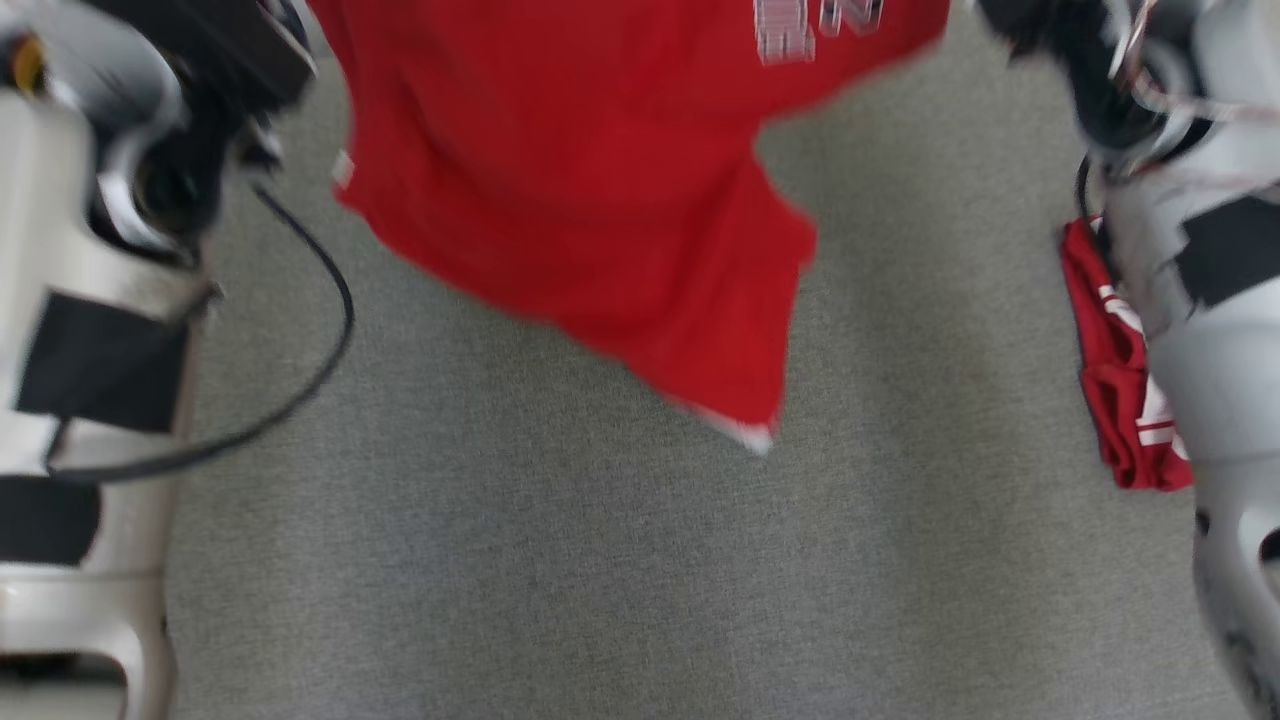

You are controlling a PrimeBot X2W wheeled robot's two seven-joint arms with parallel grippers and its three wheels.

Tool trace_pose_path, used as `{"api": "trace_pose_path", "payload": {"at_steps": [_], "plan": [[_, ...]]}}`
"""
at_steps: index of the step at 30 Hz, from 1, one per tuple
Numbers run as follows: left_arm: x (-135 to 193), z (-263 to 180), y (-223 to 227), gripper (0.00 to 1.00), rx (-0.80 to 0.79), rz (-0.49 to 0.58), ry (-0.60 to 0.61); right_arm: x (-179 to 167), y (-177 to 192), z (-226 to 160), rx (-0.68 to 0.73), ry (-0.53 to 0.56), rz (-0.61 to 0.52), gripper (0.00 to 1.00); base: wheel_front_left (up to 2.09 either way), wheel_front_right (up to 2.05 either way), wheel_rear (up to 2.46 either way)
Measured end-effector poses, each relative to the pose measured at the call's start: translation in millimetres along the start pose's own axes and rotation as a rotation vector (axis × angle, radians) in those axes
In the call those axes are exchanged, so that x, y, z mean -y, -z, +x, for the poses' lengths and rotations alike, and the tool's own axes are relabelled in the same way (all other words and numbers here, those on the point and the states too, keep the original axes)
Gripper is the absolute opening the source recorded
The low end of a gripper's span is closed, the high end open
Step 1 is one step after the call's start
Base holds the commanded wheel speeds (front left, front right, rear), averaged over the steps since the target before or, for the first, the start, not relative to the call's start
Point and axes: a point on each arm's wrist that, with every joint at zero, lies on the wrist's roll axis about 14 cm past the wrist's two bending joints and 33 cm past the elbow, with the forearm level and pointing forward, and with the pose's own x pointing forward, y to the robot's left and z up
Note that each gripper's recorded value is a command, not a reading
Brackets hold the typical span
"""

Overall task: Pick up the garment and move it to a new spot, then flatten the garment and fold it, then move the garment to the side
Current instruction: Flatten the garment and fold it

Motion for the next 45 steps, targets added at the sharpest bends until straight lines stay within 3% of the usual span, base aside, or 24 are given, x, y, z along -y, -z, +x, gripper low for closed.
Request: {"api": "trace_pose_path", "payload": {"at_steps": [6, 13, 17, 23, 27, 33, 39, 45], "plan": [[1, 34, -62, 0.00, 0.221, -0.016, 0.021, 4, -60, 37, 0.245, -0.001, -0.053, 0.00, 0.00, 0.00, 0.00], [-10, 53, -74, 0.00, 0.338, -0.070, 0.061, 12, -77, 57, 0.402, 0.019, -0.104, 0.00, 0.00, 0.00, 0.00], [-19, 56, -66, 0.00, 0.366, -0.088, 0.059, 21, -51, 62, 0.335, 0.039, -0.157, 0.00, 0.00, 0.00, 0.00], [-43, 52, 11, 0.00, 0.205, -0.081, 0.006, 25, 26, 56, 0.138, 0.035, -0.155, 0.00, 0.00, 0.00, 0.00], [-42, 37, 45, 0.00, 0.141, -0.080, 0.001, 18, 53, 41, 0.060, 0.000, -0.176, 0.00, 0.00, 0.00, 0.00], [-17, 1, 93, 0.00, 0.019, -0.086, 0.060, 27, 87, 1, -0.077, -0.015, -0.188, 0.00, 0.00, 0.00, 0.00], [-23, -53, 136, 0.00, -0.125, -0.018, 0.041, 13, 100, -48, -0.141, -0.067, -0.084, 0.00, 0.00, 0.00, 0.00], [-20, -104, 169, 0.00, -0.233, 0.049, 0.024, 20, 130, -114, -0.316, -0.065, -0.104, 0.00, 0.00, 0.00, 0.00]]}}
